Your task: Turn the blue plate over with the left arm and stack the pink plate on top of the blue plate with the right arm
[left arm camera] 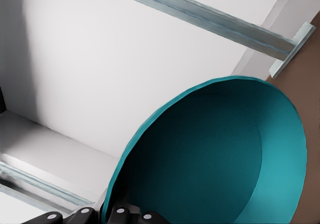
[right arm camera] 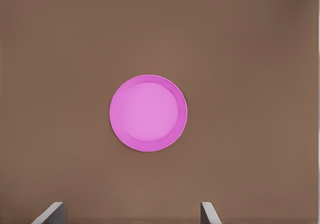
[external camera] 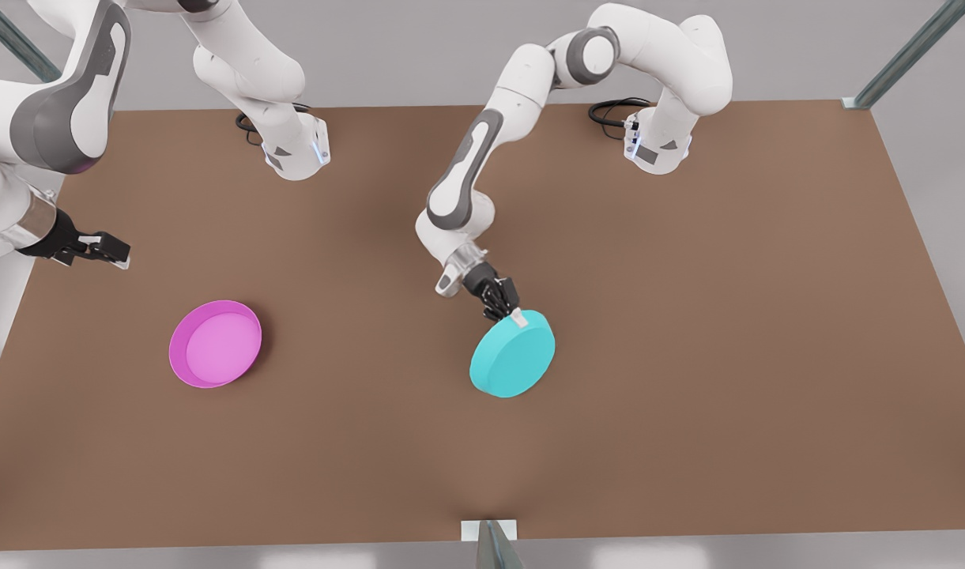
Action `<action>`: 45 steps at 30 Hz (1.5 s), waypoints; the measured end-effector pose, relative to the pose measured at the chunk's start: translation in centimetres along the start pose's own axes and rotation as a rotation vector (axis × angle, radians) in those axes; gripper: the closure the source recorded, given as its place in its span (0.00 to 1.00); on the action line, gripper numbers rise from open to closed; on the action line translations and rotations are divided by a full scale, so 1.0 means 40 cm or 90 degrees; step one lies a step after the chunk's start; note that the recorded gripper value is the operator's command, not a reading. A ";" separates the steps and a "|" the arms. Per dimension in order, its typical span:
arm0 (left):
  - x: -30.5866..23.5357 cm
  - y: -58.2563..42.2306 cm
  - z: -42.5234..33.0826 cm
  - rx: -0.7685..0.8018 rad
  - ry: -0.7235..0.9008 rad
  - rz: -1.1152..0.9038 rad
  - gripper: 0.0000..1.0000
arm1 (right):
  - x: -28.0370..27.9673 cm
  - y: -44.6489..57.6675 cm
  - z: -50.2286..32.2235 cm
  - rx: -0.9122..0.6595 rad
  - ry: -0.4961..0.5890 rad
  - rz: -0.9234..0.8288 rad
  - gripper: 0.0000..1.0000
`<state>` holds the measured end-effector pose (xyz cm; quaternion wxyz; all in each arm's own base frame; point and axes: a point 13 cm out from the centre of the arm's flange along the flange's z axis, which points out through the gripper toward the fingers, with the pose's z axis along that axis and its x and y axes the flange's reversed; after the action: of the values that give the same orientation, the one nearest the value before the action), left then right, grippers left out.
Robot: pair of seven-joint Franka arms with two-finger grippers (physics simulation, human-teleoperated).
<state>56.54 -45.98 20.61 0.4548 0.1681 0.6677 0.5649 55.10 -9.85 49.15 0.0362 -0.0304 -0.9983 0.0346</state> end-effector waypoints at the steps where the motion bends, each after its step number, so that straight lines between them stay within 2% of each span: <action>1: 0.004 -0.015 -0.011 -0.011 -0.018 -0.028 0.79 | 0.000 0.000 0.000 0.000 0.001 0.000 0.00; 8: 0.044 -0.091 -0.056 -0.017 -0.068 -0.234 0.79 | 0.001 0.000 0.001 0.000 0.002 0.000 0.00; 9: 0.047 -0.094 -0.056 -0.018 -0.071 -0.262 0.57 | 0.002 0.000 0.001 0.000 0.002 0.000 0.00; 10: 0.048 -0.093 -0.056 -0.019 -0.073 -0.289 0.03 | 0.002 0.000 0.001 0.000 0.002 0.000 0.00; 11: 0.048 -0.091 -0.055 -0.020 -0.075 -0.316 0.00 | 0.002 0.000 0.001 0.000 0.002 0.000 0.00; 16: 0.059 -0.121 -0.132 0.016 -0.060 -0.429 0.00 | 0.003 0.000 0.002 0.000 0.004 0.000 0.00; 20: 0.111 -0.196 -0.463 0.142 0.049 -0.523 0.00 | 0.003 0.001 0.003 -0.001 0.005 0.000 0.00; 22: 0.039 -0.082 -0.662 0.234 0.194 -0.623 0.00 | 0.003 0.000 0.005 -0.001 0.006 0.000 0.00; 24: -0.066 0.153 -0.707 0.308 0.435 -0.707 0.00 | 0.002 -0.001 0.014 -0.002 0.010 -0.001 0.00; 26: -0.156 0.460 -0.519 0.334 0.688 -0.761 0.00 | 0.015 -0.006 0.045 -0.003 0.027 0.001 0.00; 28: -0.138 0.698 -0.217 0.316 0.852 -0.782 0.00 | 0.033 -0.022 0.111 -0.007 0.058 0.008 0.00; 31: 0.042 0.906 0.224 0.237 0.969 -0.792 0.00 | 0.084 -0.075 0.311 -0.028 0.125 0.037 0.00; 34: 0.252 0.974 0.492 0.221 1.071 -0.749 0.00 | 0.103 -0.171 0.516 -0.086 0.166 0.098 0.00; 36: 0.362 0.957 0.626 0.308 1.156 -0.700 0.00 | 0.095 -0.248 0.655 -0.142 0.176 0.146 0.00; 38: 0.404 0.933 0.567 0.439 1.157 -0.581 0.00 | 0.062 -0.278 0.731 -0.179 0.160 0.165 0.00; 40: 0.455 0.941 0.539 0.496 1.111 -0.513 0.00 | 0.029 -0.281 0.780 -0.200 0.139 0.168 0.00; 45: 0.408 0.913 0.582 0.619 1.015 -0.417 0.00 | -0.061 -0.280 0.832 -0.210 0.070 0.154 0.00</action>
<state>55.87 -8.78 48.15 -0.1126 -0.2860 0.9513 0.0233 54.40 -23.38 16.65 0.0808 -0.1578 -0.9759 -0.1273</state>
